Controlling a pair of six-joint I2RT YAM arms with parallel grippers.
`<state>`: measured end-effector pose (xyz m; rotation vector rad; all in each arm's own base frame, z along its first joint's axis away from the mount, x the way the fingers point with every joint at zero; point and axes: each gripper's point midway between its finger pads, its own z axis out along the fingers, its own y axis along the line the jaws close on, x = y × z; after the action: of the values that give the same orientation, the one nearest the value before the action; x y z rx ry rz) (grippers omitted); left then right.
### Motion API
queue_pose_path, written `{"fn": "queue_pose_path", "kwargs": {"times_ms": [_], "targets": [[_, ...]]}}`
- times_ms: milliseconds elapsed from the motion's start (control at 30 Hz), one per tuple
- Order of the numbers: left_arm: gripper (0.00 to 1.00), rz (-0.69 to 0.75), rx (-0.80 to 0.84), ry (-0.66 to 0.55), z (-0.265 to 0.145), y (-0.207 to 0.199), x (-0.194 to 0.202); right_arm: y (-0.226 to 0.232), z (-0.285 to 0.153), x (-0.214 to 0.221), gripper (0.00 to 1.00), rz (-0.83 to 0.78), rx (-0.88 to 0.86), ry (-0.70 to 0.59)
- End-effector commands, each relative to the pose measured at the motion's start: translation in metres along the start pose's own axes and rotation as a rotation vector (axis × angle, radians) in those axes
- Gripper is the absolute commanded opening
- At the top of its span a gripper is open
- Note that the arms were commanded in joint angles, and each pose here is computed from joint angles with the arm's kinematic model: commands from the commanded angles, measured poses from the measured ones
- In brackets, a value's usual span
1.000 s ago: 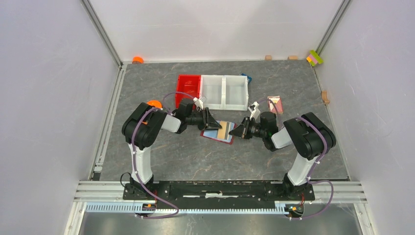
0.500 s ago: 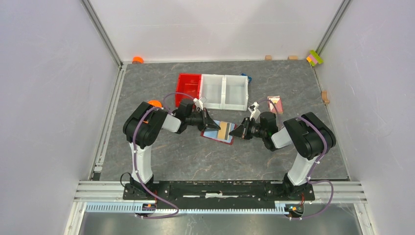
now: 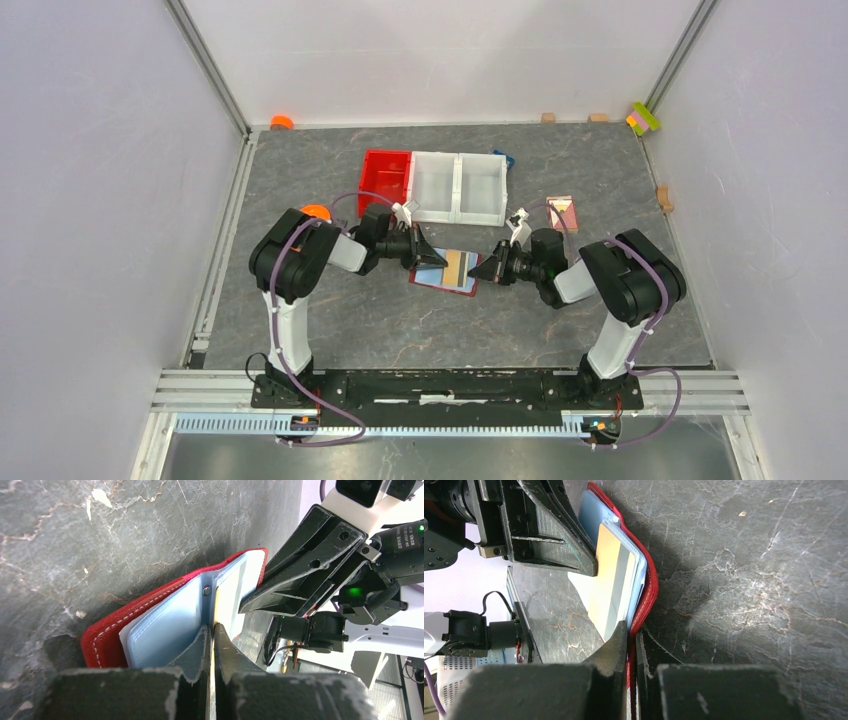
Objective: Take the credit cards out of the card holder
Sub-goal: Remove the credit card from the card holder.
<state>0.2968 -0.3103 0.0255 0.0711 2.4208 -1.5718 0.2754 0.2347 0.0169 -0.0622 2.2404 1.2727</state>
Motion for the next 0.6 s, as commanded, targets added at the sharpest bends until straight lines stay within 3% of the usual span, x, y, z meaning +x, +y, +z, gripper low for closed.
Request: {"fn": "queue_pose_path", "kwargs": {"times_ms": [0, 567], "targets": [[0.02, 0.014, 0.006, -0.046, -0.014, -0.007, -0.014, -0.004, -0.001, -0.013, 0.00, -0.040, 0.015, -0.041], [0.02, 0.042, -0.121, -0.057, -0.021, 0.009, -0.016, -0.006, -0.002, -0.014, 0.00, -0.040, 0.020, -0.042]]}}
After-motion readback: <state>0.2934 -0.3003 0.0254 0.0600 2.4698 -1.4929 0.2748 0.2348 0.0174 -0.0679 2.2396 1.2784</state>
